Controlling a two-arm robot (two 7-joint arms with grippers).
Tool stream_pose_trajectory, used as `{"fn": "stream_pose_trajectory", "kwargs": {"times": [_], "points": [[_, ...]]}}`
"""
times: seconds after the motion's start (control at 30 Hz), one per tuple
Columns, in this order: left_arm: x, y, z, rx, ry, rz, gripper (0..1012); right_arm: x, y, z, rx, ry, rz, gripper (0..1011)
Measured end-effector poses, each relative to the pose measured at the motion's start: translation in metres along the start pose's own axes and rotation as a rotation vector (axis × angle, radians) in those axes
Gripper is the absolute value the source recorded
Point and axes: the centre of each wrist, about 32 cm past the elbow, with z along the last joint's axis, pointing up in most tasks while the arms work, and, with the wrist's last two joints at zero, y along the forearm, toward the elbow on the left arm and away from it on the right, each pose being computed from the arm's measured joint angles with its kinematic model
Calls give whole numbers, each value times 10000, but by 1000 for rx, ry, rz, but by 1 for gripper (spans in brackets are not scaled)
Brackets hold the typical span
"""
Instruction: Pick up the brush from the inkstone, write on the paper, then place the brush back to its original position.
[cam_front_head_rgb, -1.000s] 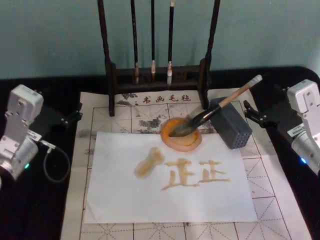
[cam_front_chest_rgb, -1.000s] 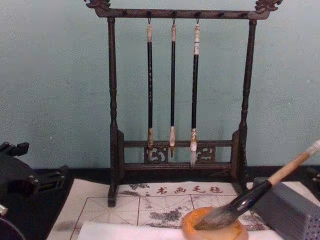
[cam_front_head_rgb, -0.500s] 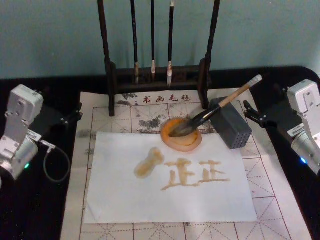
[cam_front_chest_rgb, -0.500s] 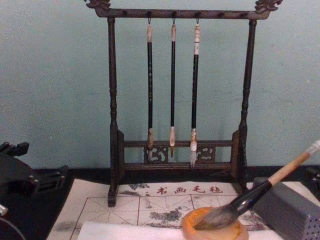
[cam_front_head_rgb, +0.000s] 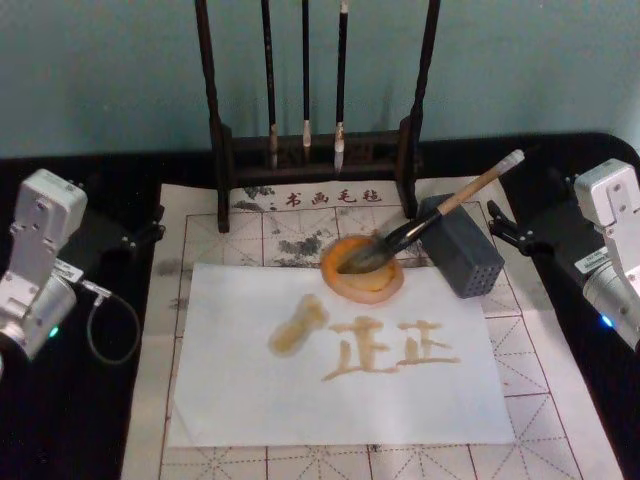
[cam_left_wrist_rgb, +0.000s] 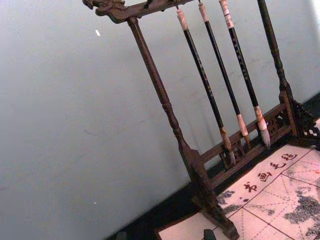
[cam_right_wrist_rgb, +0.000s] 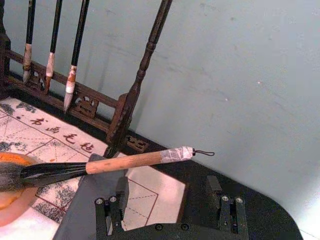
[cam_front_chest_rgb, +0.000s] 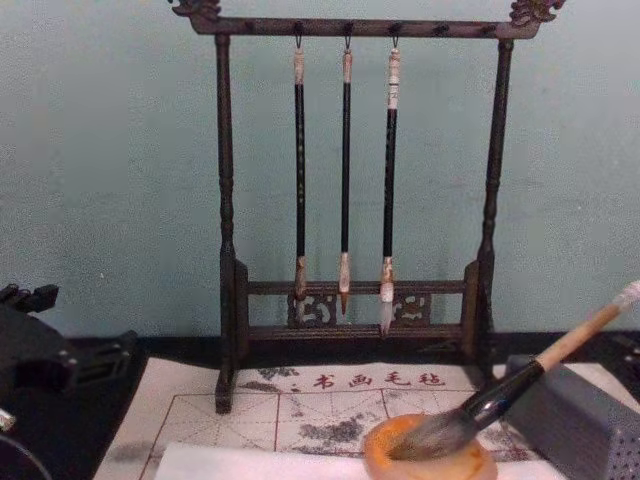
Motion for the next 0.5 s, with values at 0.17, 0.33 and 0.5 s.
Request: {"fn": "stream_pose_trajectory", "kwargs": {"times": [0.17, 0.33, 0.5], "points": [[0, 0, 0, 0, 0, 0, 1001, 0, 0, 0, 0, 0, 0, 1000], [0, 0, 0, 0, 0, 0, 1001, 0, 0, 0, 0, 0, 0, 1000], [0, 0, 0, 0, 0, 0, 1001, 0, 0, 0, 0, 0, 0, 1000]]}}
